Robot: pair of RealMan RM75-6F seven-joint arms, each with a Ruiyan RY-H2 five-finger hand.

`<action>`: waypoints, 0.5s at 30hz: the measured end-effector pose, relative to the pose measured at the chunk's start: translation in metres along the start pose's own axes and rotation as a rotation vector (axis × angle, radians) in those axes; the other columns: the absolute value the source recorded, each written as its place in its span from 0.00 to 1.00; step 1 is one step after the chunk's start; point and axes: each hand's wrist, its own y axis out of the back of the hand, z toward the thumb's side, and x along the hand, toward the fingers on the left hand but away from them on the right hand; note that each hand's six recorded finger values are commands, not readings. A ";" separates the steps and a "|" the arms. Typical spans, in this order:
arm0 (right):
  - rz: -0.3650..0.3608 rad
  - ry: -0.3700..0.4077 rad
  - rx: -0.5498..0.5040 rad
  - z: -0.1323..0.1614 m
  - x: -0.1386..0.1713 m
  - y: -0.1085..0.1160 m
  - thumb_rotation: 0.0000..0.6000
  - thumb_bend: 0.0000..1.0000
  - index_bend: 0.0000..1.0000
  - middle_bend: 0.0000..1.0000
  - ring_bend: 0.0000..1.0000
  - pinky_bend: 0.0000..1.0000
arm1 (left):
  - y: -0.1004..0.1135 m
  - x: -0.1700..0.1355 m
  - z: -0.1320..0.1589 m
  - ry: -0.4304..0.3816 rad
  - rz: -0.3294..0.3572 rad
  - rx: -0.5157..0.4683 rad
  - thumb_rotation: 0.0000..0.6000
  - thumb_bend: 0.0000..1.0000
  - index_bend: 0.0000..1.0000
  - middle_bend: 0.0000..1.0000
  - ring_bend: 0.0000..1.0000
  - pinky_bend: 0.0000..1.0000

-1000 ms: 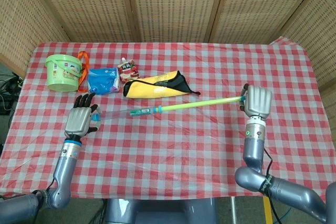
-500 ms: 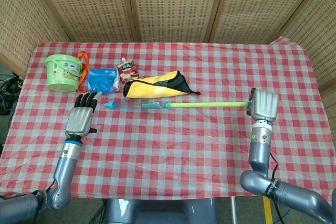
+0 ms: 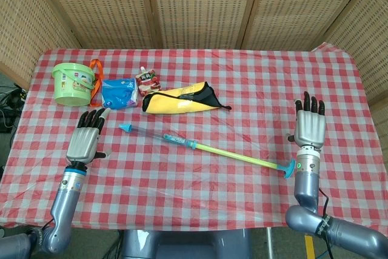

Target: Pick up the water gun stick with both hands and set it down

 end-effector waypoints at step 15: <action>-0.019 0.362 -0.073 -0.050 0.065 -0.023 1.00 0.08 0.00 0.00 0.00 0.00 | 0.016 -0.077 -0.066 -0.021 0.012 0.104 1.00 0.08 0.00 0.00 0.00 0.00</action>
